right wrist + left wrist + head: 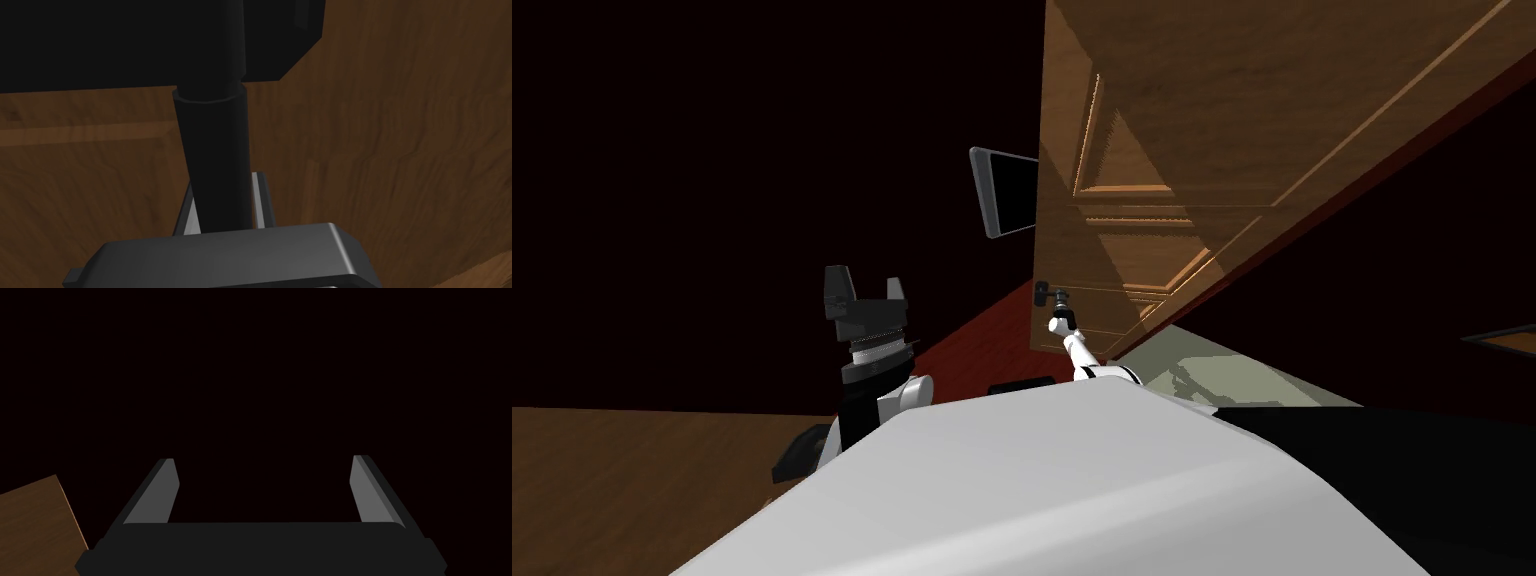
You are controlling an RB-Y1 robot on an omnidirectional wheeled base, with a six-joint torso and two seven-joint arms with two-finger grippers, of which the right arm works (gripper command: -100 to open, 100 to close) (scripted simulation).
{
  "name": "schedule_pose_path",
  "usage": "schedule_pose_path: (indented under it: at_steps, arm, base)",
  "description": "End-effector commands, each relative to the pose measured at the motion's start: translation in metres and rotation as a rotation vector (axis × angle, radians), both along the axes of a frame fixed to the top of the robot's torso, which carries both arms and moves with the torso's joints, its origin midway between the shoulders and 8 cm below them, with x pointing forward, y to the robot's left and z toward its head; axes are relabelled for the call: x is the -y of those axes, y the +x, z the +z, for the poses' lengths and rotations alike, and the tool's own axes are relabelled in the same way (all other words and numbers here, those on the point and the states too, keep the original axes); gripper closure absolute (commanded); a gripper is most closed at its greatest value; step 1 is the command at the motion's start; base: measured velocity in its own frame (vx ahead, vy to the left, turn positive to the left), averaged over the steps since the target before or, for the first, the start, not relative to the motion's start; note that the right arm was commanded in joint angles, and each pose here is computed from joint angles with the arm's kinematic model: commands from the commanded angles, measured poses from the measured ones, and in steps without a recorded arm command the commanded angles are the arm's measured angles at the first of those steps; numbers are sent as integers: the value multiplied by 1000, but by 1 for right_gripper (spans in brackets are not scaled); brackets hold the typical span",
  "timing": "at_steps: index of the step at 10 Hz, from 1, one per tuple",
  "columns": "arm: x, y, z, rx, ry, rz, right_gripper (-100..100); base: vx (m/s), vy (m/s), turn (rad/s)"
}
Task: Push the door open
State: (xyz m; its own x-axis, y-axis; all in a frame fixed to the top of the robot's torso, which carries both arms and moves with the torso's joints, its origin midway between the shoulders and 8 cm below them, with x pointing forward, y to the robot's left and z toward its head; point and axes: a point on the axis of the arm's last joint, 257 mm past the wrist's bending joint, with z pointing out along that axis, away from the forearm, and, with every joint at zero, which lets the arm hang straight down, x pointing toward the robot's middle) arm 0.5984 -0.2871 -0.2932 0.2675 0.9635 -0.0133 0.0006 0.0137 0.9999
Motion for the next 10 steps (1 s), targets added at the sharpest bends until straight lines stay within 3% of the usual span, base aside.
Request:
schedule_pose_path:
  at_steps: [1,2,3,4,8,9,10]
  arm:
    - [-11,5,2,3,7,1,100]
    - [-16,5,1,1,13,2,100]
    - [-3,2,0,0,5,-13,100]
    - [23,1,5,7,-21,-54,100]
    - [23,1,5,7,-21,-54,100]
    - [45,-1,10,15,-39,-97,100]
    - [52,-2,11,17,-43,-113,100]
  base:
    - [78,115,-120]
    - [48,141,-113]
    - [13,48,-71]
    - [82,-80,53]
    - [34,-35,24]
    - [55,-26,101]
    - [114,-35,103]
